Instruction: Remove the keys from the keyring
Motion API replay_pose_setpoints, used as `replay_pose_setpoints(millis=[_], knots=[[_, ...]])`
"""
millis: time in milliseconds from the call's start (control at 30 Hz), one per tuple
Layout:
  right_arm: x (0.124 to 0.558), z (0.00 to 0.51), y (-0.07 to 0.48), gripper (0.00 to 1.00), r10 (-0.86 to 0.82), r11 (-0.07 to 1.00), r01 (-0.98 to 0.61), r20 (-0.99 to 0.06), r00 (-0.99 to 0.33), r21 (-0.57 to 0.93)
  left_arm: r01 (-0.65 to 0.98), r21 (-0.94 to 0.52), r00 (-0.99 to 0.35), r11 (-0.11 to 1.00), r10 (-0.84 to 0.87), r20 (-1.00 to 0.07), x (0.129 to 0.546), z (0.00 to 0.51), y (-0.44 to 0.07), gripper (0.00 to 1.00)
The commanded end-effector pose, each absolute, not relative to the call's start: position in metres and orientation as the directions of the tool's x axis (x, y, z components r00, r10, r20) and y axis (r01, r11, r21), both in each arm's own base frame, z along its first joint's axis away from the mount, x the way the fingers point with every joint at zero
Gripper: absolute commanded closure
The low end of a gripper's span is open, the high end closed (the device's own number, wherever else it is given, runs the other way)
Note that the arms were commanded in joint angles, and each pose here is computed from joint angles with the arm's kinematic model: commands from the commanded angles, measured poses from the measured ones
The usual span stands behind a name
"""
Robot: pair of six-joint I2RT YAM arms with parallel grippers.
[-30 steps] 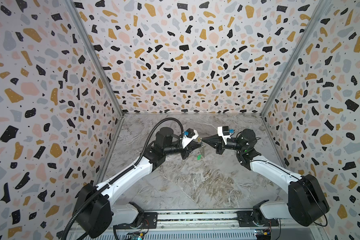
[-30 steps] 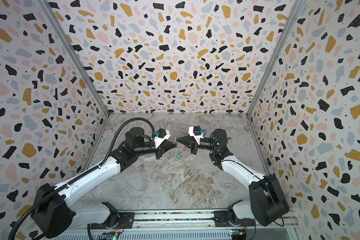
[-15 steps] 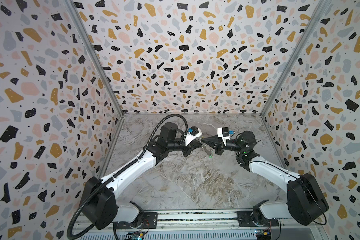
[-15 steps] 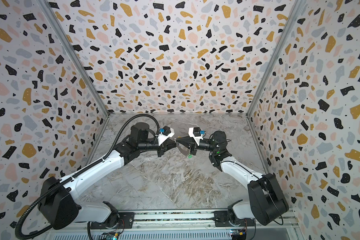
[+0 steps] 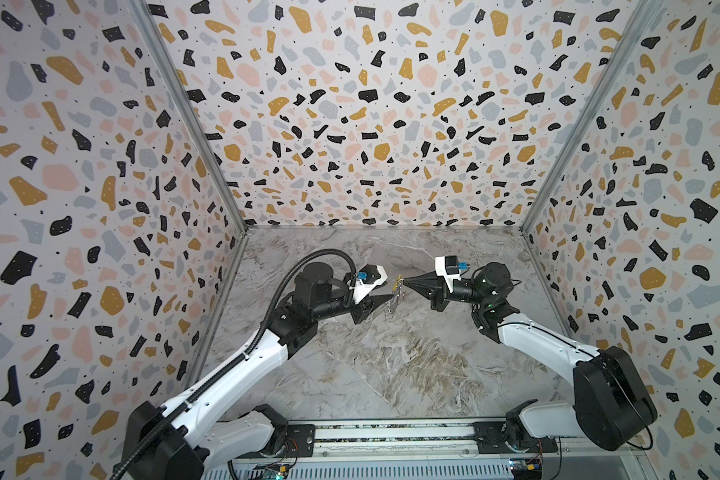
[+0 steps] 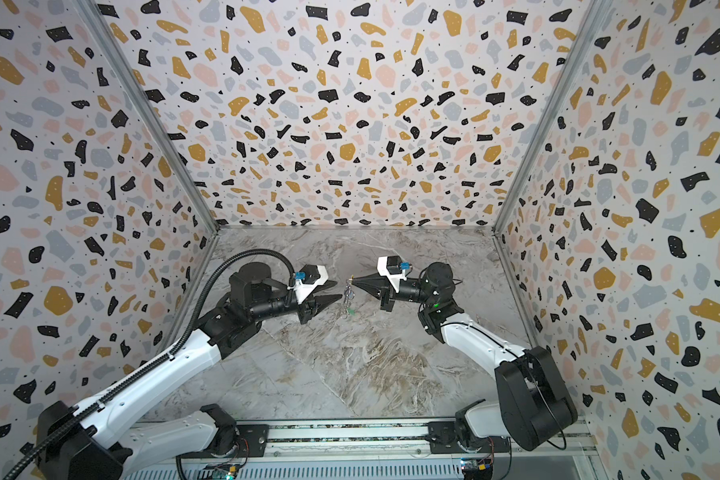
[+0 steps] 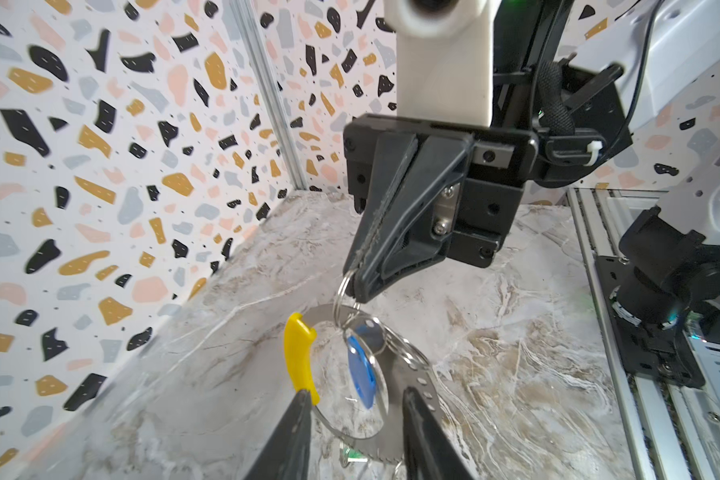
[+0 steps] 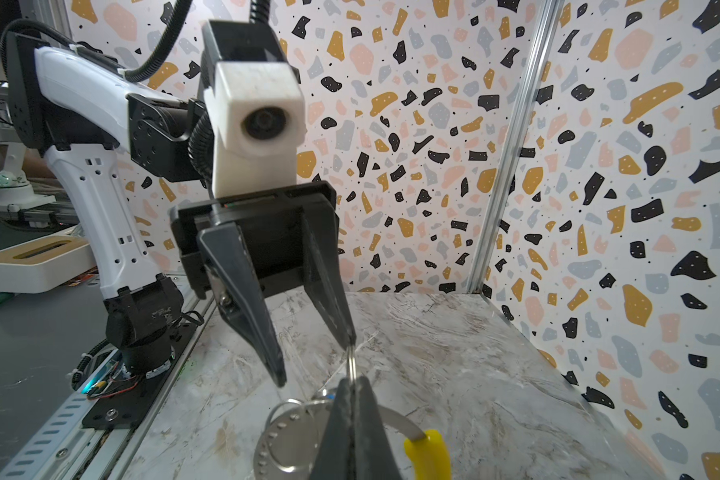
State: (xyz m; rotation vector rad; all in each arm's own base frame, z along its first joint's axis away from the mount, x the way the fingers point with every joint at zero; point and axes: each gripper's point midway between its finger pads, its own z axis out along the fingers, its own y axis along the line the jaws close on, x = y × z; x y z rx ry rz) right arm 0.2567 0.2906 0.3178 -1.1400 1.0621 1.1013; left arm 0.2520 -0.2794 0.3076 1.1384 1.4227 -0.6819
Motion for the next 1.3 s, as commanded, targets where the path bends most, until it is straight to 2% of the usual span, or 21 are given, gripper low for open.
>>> replay_pose_setpoints(millis=[0,333,667,1000,1167,1200,1267], knots=[[0.252,0.332,0.289,1.00,0.130,0.063,-0.982,-0.974,0.186,-0.180,0.882,0.245,0.176,0.403,0.201,-0.964,0.259,0.333,-0.278,0.65],[0.246,0.334,0.290,1.00,0.137,0.043,-0.983,-0.973,0.184,-0.180,0.931,0.190,0.150,0.312,0.148,-0.978,0.258,0.344,-0.298,0.74],[0.246,0.333,0.292,1.00,0.134,0.031,-0.985,-0.976,0.170,-0.167,0.937,0.176,0.145,0.300,0.123,-0.982,0.258,0.343,-0.301,0.81],[0.247,0.334,0.295,1.00,0.134,0.013,-0.986,-0.977,0.166,-0.165,0.948,0.171,0.141,0.268,0.130,-0.981,0.256,0.340,-0.305,1.00],[0.247,0.336,0.295,1.00,0.134,0.011,-0.986,-0.977,0.167,-0.167,0.951,0.180,0.142,0.253,0.163,-0.976,0.258,0.338,-0.307,1.00],[0.248,0.336,0.294,0.97,0.130,0.013,-0.986,-0.978,0.165,-0.164,0.951,0.186,0.142,0.248,0.187,-0.972,0.259,0.337,-0.308,1.00],[0.252,0.335,0.290,0.81,0.116,0.039,-0.985,-0.978,0.174,-0.170,0.947,0.203,0.145,0.247,0.232,-0.962,0.262,0.335,-0.307,1.00]])
